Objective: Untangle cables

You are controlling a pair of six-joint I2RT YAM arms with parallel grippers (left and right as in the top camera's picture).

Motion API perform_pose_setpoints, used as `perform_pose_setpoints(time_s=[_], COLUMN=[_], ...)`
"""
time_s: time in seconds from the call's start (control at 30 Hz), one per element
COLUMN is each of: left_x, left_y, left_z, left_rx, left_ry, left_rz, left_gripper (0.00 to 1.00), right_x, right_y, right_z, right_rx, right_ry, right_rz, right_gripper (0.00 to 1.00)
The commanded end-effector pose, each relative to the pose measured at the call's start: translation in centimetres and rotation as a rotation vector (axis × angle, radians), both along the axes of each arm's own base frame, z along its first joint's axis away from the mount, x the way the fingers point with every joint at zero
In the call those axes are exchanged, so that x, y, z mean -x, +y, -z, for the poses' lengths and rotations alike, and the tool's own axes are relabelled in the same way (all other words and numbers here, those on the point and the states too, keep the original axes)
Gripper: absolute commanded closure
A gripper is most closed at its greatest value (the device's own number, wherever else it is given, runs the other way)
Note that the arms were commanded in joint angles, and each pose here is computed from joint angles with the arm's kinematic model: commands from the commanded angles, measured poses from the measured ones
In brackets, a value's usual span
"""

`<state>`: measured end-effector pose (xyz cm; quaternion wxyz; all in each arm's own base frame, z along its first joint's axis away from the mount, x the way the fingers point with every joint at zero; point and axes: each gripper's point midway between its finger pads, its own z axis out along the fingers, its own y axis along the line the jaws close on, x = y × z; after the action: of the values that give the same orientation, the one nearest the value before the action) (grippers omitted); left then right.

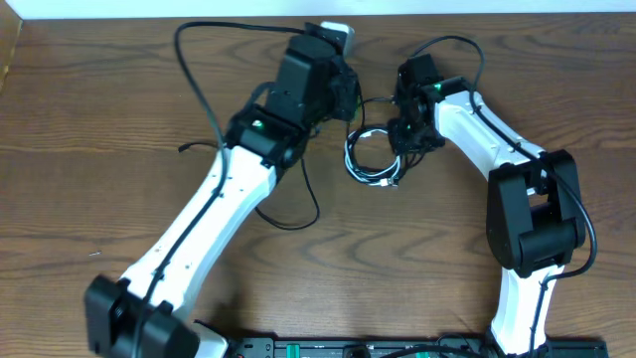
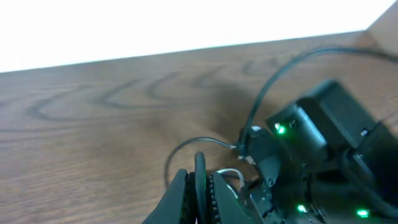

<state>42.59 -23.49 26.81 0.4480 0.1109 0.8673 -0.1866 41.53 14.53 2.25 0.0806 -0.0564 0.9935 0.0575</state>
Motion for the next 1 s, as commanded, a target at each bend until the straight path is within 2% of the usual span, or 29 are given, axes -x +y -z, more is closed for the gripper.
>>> perform_pose_setpoints(time_s=[0.0, 0.27, 0.4, 0.73, 0.97], left_x=[1.0, 4.2, 5.3, 6.4, 6.7], left_y=[2.8, 10.3, 14.2, 23.1, 28.3], left_z=[-6.9, -16.1, -18.9, -21.8, -22.0], left_rx=[0.079, 0.163, 0.177, 0.149, 0.111], left_ry=[-0.132, -0.343, -0.425, -0.53, -0.546], left_rz=[-0.046, -0.178, -0.26, -0.487, -0.628], left_gripper=[0.93, 0.93, 0.93, 0.93, 0.93], right_x=[-0.5, 0.0, -0.1, -0.1, 0.6], right_y=[-3.3, -5.0, -5.8, -7.4, -8.4], right_z=[1.8, 3.9, 3.9, 4.2, 5.6], right_rx=[0.123, 0.121, 0.122, 0.124, 0.135], right_ry=[-0.005, 0.055, 0.059, 0.078, 0.126], right_rz=[0.135, 0.204, 0.222, 0.268, 0.287], right_gripper=[0.68, 0.71, 0.71, 0.7, 0.7])
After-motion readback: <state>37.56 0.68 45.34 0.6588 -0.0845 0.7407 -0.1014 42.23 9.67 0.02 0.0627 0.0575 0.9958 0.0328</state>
